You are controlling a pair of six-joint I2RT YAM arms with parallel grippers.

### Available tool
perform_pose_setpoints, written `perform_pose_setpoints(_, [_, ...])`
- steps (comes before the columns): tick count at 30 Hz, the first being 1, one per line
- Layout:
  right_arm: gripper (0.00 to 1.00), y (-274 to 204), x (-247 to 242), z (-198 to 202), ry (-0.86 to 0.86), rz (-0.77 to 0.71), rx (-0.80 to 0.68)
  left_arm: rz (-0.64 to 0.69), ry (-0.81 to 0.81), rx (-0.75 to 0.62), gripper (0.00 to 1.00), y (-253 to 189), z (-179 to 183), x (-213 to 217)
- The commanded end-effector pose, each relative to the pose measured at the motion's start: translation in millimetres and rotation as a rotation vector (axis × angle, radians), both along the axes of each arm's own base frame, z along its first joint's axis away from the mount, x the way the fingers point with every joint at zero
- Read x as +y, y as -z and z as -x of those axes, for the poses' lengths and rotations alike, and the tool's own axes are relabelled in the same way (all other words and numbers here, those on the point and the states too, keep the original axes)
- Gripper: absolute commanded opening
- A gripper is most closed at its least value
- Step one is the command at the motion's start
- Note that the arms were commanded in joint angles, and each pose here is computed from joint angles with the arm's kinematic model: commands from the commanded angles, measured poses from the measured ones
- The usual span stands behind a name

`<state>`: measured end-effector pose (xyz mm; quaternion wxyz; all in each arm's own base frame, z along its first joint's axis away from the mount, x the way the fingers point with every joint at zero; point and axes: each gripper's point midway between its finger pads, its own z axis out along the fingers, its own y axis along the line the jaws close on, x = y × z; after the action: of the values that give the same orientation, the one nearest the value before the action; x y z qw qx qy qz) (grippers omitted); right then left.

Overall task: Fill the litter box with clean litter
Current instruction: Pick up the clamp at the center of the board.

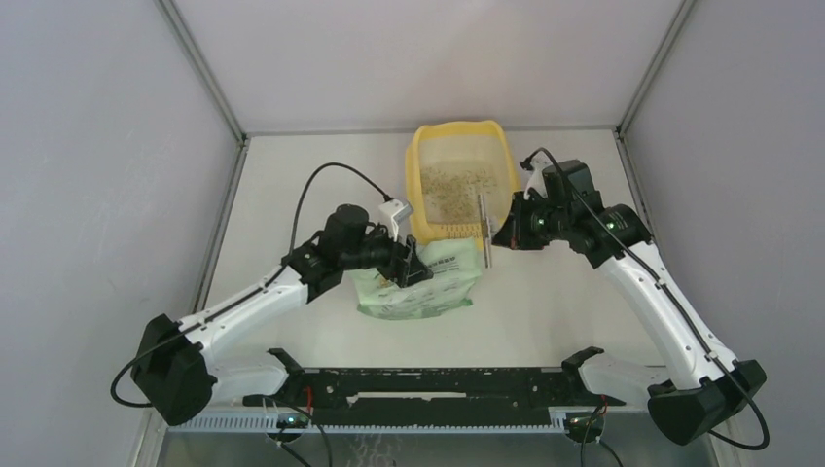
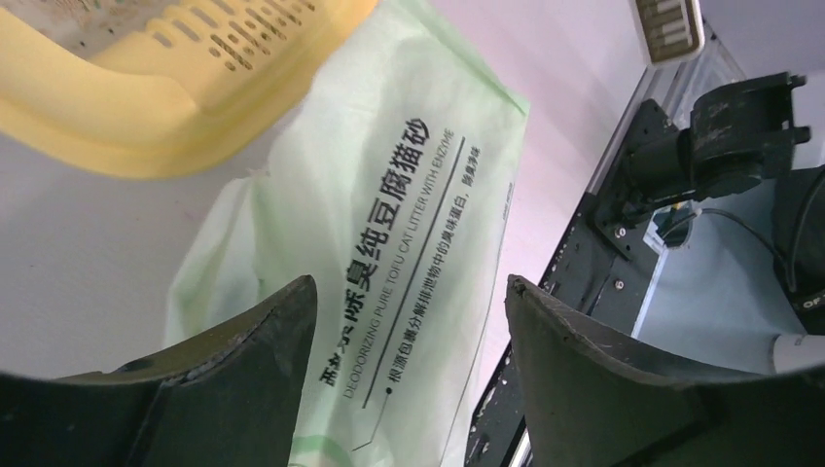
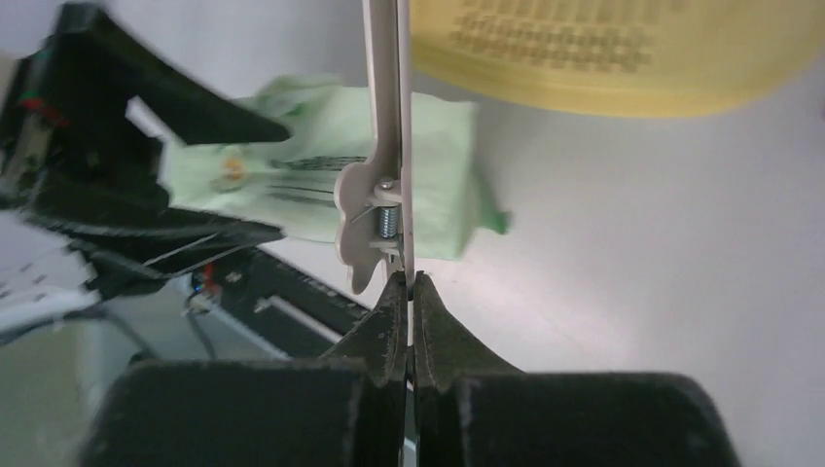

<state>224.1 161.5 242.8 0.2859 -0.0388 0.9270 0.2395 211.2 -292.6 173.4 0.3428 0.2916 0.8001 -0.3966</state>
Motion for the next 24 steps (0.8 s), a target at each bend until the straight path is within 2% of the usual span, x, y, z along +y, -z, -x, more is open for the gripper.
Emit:
perform_pose_setpoints(1, [0.0,-48,52,11,-0.229,-0.277,-0.069,0.127,-0.003,-0.078,0.76,-52,-3,1])
perform_pose_setpoints(4, [0.0,-62,62,15,-0.29,-0.356,-0.081,0.186,-0.011,-0.1,0.76,-71,-1,5])
perform_pose_setpoints(5, [0.0,-66,64,17,-0.306,-0.38,-0.079,0.212,-0.008,-0.113,0.81,-78,0,7])
perform_pose_setpoints(7, [0.0,-72,69,22,-0.352,-0.43,-0.064,0.278,0.009,-0.142,0.98,-95,6,10])
perform_pose_setpoints(8, [0.0,-74,72,24,-0.374,-0.455,-0.056,0.313,0.015,-0.162,1.0,-104,8,11])
perform_pose_setpoints(12, [0.0,-76,80,31,-0.428,-0.514,-0.037,0.411,0.045,-0.179,1.0,-126,15,12])
perform_pose_setpoints(19, [0.0,-50,87,40,-0.476,-0.546,0.025,0.456,0.058,-0.128,1.0,-119,15,7])
perform_pose_setpoints(24, [0.0,-49,89,52,-0.528,-0.573,0.031,0.483,0.04,-0.122,1.0,-120,13,8])
